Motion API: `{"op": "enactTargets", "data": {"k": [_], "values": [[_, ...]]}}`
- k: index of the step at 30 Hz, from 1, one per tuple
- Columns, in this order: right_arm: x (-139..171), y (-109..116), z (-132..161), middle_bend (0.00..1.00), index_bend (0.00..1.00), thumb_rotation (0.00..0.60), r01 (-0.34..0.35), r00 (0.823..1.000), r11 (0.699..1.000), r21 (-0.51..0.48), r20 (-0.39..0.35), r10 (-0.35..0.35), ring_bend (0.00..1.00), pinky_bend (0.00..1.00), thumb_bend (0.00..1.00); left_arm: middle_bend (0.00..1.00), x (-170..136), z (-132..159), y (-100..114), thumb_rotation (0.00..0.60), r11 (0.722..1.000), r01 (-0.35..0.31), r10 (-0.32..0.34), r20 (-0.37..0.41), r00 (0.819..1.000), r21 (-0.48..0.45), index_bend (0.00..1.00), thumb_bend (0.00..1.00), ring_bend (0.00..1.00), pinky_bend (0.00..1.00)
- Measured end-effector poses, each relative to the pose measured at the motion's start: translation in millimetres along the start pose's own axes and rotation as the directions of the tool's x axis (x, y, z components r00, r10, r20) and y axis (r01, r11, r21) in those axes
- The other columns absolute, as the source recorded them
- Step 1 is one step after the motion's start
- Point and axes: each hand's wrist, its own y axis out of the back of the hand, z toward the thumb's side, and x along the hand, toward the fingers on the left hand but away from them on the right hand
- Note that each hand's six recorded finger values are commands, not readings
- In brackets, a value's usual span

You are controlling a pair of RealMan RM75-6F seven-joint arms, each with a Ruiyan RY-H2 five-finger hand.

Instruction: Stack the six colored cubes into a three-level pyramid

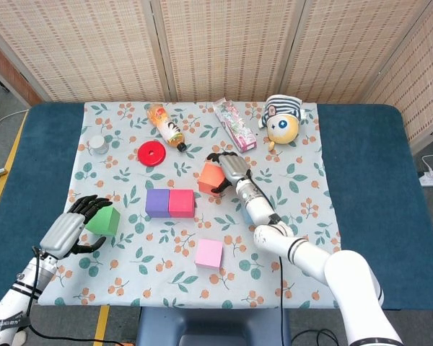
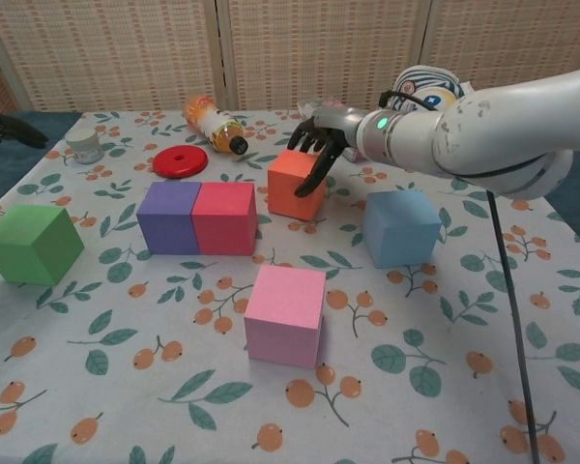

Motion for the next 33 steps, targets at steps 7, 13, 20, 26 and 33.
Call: {"op": "enactTargets", "data": {"k": [7, 13, 20, 26, 33], "values": [[2.5, 3.5, -4.0, 0.30, 0.38, 0.600, 0.001, 1.000, 1.000, -0.001, 0.001, -0.001, 0.18, 0.13, 0.08, 0.12, -0.9, -1.8, 0.2, 0.600, 1.000, 0.001, -0.001, -0.004, 1.000, -0.003, 0.16, 0.35, 0.00, 0.07], [9.6, 13.0, -5.6, 0.31, 0.38, 0.600, -0.005, 1.000, 1.000, -0.001, -0.022, 0.005, 0.20, 0.13, 0.08, 0.12, -1.8, -3.5, 1.3, 0.600, 1.000, -0.005, 0.005, -0.010, 1.000, -0.001, 0.16, 0.35, 0.00, 0.07], [34.8, 37.4, -8.1, 0.32, 0.38, 0.600, -0.018, 0.996, 0.999, 0.045, -0.090, 0.022, 0.20, 0.13, 0.08, 0.12, -3.2, -2.2, 3.3, 0.600, 1.000, -0.017, 0.018, -0.008, 1.000, 0.021, 0.16, 0.35, 0.00, 0.07], [62.5, 47.9, -10.1, 0.32, 0.37, 0.600, -0.036, 0.987, 0.992, 0.122, -0.149, 0.054, 0.20, 0.13, 0.08, 0.12, -3.5, -1.1, 4.6, 0.600, 0.998, -0.022, 0.023, -0.008, 1.000, 0.057, 0.16, 0.35, 0.00, 0.07], [79.5, 30.9, -8.5, 0.32, 0.36, 0.600, -0.062, 0.978, 0.984, 0.167, -0.187, 0.094, 0.20, 0.13, 0.08, 0.12, -0.7, -4.8, 9.1, 0.600, 0.982, -0.050, 0.055, -0.025, 0.998, 0.184, 0.16, 0.36, 0.01, 0.07]]}}
